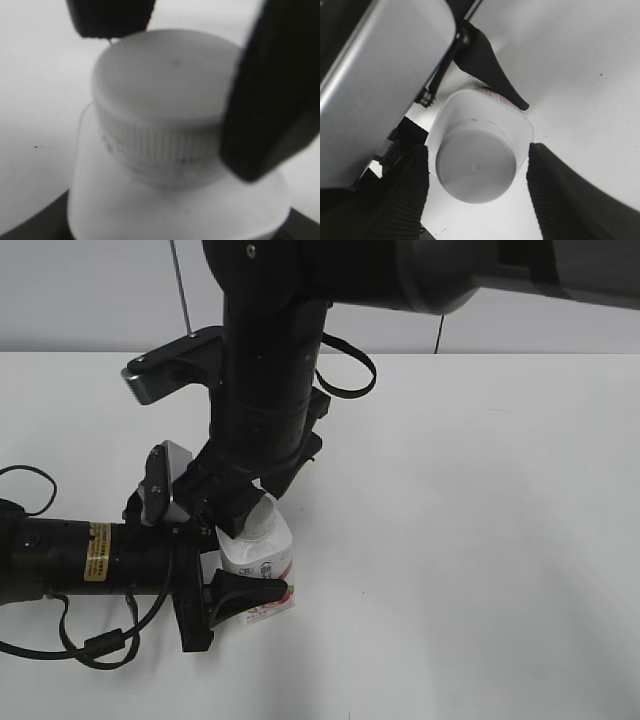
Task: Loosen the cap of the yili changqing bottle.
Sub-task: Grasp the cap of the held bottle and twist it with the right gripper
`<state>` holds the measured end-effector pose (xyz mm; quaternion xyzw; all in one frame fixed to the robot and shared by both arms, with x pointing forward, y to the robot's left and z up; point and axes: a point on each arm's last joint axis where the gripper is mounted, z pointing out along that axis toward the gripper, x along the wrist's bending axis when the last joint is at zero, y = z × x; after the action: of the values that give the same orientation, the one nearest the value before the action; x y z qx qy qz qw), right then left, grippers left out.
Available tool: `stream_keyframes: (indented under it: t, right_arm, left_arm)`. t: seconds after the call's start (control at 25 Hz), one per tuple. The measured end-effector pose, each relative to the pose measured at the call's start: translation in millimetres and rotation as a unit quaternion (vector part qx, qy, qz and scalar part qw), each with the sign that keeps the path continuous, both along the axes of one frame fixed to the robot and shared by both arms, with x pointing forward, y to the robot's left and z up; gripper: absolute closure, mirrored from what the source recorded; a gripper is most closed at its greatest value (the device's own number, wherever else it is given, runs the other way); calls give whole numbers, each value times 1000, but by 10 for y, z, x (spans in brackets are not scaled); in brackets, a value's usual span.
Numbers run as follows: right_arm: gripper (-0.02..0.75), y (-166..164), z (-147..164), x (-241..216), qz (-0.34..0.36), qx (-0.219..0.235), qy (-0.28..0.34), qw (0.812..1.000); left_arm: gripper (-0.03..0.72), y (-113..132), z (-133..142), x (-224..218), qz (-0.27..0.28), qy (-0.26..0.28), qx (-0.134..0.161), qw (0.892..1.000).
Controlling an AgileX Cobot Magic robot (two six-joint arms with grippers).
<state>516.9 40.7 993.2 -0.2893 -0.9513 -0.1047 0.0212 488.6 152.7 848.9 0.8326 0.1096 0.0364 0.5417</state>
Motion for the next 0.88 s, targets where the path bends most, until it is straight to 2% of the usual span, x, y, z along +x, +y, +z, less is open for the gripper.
stream_keyframes:
  t: [0.48,0.76,0.88]
  right_arm:
    - [248,9,-74,8,0,-8,7,1000]
    - [332,-9,-86,-9,2,-19,17,1000]
    - [340,-13,-87,-14,3,-22,20,1000]
  left_arm:
    - [243,0,0,0,0,0,0,1000]
    - [243,0,0,0,0,0,0,1000]
    - [243,0,0,0,0,0,0,1000]
